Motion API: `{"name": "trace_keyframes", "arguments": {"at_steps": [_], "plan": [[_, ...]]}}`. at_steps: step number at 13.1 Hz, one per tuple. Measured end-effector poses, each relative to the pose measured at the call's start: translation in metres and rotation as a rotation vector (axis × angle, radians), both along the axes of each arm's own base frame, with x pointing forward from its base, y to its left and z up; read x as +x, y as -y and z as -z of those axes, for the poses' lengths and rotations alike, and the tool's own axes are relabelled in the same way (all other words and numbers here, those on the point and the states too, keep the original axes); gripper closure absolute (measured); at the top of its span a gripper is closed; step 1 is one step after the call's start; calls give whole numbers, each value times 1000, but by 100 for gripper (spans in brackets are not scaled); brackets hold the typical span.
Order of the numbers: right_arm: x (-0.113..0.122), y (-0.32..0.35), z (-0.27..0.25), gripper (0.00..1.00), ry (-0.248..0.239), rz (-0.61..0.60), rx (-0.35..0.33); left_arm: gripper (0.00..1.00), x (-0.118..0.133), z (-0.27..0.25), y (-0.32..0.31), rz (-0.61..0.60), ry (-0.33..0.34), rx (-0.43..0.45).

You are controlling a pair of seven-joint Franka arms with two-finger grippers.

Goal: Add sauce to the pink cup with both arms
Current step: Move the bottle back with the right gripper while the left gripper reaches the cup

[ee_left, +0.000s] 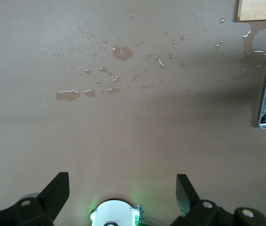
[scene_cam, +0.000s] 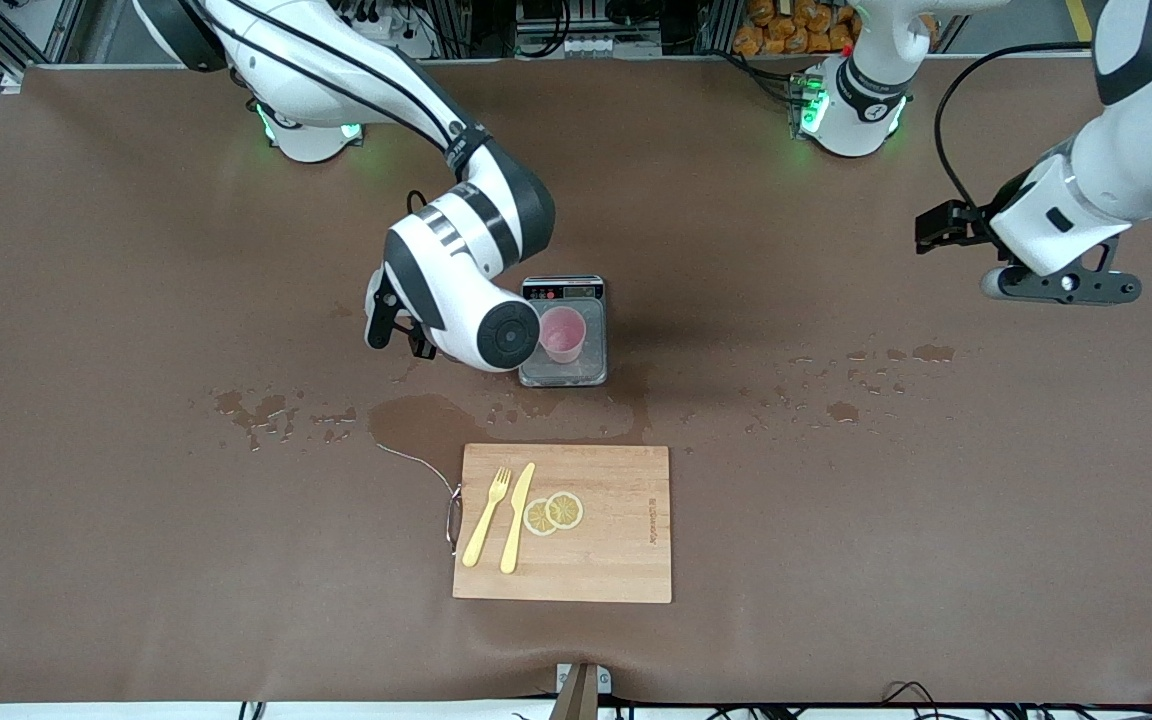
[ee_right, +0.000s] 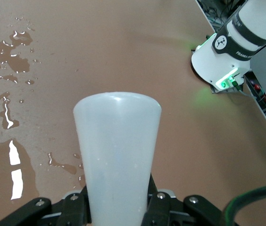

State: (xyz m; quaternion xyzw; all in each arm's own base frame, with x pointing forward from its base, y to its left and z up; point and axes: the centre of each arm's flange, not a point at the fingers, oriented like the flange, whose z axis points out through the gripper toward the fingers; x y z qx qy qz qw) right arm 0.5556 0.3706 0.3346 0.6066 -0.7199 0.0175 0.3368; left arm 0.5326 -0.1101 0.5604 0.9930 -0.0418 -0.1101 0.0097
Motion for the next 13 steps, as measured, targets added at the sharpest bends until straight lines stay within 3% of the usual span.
{"name": "trace_keyframes", "arguments": {"at_steps": [3,8,13], "plan": [[26,29,-20,59,-9,70,133,0,2,6,6,-9,-13,-1],[44,53,-46,59,9,104,249,0,18,35,37,-165,-92,-64],[56,84,-75,59,26,111,365,0,31,81,141,-283,-150,-4]]}}
